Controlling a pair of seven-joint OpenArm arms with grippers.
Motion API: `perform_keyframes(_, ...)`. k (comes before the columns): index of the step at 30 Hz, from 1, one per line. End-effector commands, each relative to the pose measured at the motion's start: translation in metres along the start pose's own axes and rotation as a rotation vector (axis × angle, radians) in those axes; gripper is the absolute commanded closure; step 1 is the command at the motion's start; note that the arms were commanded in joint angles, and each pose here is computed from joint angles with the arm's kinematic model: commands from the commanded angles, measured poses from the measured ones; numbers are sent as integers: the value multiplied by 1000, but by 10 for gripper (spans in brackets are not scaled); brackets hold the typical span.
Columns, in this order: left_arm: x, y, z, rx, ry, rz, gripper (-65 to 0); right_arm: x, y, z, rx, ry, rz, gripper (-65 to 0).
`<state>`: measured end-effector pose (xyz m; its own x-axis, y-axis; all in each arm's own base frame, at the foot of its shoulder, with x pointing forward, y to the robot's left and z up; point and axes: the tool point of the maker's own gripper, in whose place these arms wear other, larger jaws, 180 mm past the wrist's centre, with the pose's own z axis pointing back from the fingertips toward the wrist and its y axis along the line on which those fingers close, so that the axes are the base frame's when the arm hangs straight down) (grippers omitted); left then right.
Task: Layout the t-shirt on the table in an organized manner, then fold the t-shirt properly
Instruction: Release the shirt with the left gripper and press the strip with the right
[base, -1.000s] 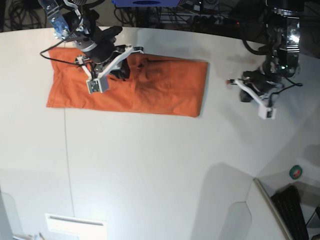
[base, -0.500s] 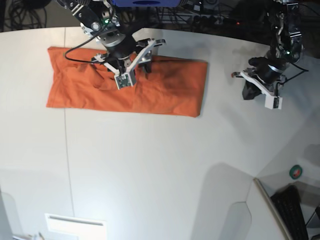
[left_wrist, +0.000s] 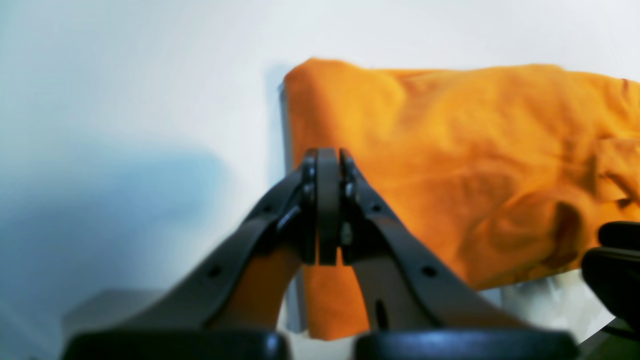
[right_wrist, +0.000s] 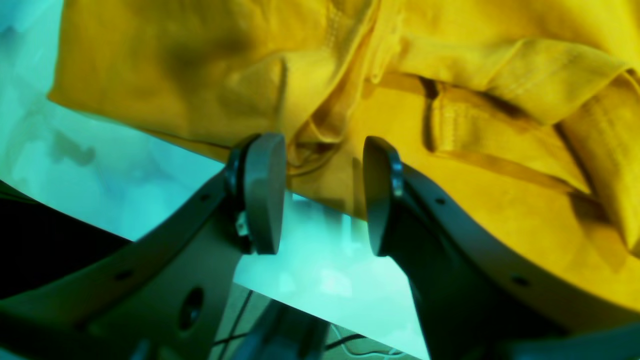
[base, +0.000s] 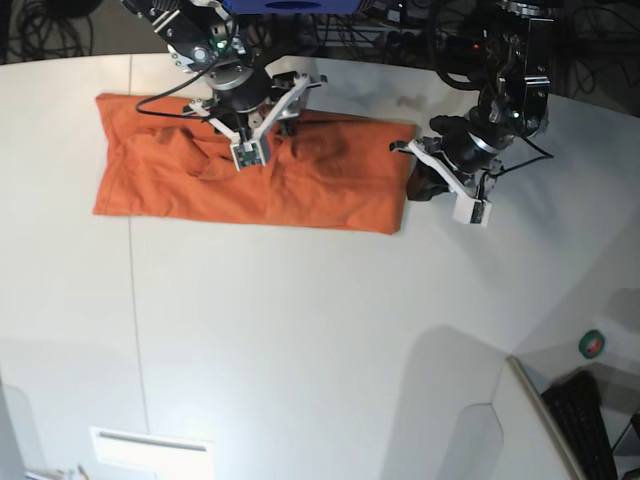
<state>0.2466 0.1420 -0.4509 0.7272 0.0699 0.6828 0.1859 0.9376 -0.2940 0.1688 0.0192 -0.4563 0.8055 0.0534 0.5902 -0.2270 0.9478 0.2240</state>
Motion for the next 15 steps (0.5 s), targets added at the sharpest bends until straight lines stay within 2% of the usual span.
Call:
perform_keyframes(1,9,2,-1,-3,-28,-1,0,12,6,1,14,-42,-3,-251)
perform_keyframes(5,-10,3,-10,-9,28,14,0,18,4,-7,4,-47,5,-252)
perform_keyframes(11,-12,5,-11,-6,35,19,0,8,-6,-18,-28,-12,12,-240)
perform_keyframes(13,-12,6,-11,-4,36,16,0,8,-8,-19,-30,-12,14,-188)
perform_keyframes(15,-15,9,-11,13,52,-20,0,8,-8,-18,-31,-12,15,-57)
